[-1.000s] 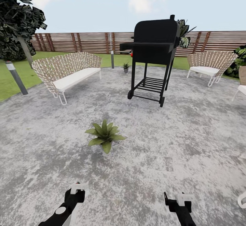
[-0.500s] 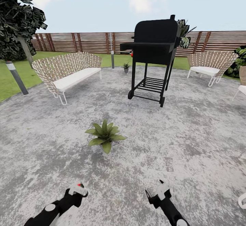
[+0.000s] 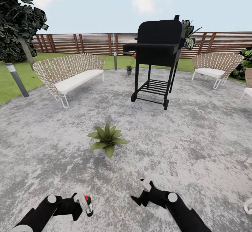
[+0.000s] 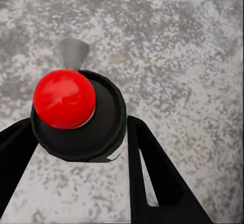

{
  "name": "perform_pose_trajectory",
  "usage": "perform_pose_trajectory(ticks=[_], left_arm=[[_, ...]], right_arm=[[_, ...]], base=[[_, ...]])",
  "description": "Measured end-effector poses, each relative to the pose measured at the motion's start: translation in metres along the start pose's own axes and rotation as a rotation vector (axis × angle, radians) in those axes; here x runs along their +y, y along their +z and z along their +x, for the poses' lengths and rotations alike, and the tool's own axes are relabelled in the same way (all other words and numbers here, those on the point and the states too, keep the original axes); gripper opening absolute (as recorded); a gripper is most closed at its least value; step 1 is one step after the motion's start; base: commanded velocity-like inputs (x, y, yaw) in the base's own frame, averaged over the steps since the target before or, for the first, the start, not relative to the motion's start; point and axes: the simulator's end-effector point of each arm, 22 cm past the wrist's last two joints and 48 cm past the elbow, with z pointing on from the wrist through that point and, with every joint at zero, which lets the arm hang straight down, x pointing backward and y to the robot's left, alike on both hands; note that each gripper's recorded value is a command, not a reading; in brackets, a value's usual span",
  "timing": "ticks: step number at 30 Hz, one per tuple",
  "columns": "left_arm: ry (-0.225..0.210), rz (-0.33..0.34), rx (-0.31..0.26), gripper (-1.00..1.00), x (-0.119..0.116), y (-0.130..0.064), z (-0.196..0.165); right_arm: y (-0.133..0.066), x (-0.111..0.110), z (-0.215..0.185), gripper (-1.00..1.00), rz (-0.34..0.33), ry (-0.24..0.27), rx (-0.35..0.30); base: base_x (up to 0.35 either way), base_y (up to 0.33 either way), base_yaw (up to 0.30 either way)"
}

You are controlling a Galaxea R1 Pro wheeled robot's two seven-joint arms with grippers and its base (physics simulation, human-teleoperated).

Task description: Pick up the pesticide atomizer in the garden and spray insectifuge to fully cover both potted plants in the garden.

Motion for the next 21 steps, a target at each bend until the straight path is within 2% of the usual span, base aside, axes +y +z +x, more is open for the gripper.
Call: perform_pose_trajectory(ticks=[3,8,9,12,17,18,21], left_arm=[[0.047,0.065,0.035,-1.00,-0.013,-0.001,0.002],[0.088,0.106,0.072,-1.00,-0.022,-0.002,0.007],[0.107,0.115,0.098,-1.00,-0.024,-0.002,0.013],[0.120,0.118,0.112,-1.00,-0.025,-0.002,0.016],[0.140,0.129,0.127,-1.00,-0.028,-0.001,0.019],[0.153,0.137,0.137,-1.00,-0.030,0.000,0.020],[0.190,0.159,0.164,-1.00,-0.038,0.003,0.023]], right_arm=[[0.007,0.014,-0.010,1.00,-0.051,-0.027,0.009],[0.014,0.026,-0.016,1.00,-0.077,-0.049,0.013],[0.015,0.028,-0.018,1.00,-0.083,-0.051,0.013],[0.016,0.032,-0.018,1.00,-0.093,-0.053,0.015],[0.018,0.062,-0.014,1.00,-0.195,-0.111,0.042],[0.018,0.067,-0.013,-1.00,-0.212,-0.125,0.049],[0.019,0.074,-0.010,-1.00,-0.236,-0.149,0.063]], base=[[0.000,0.000,0.000],[0.000,0.000,0.000],[0.000,0.000,0.000],[0.000,0.000,0.000],[0.000,0.000,0.000],[0.000,0.000,0.000],[0.000,0.000,0.000]])
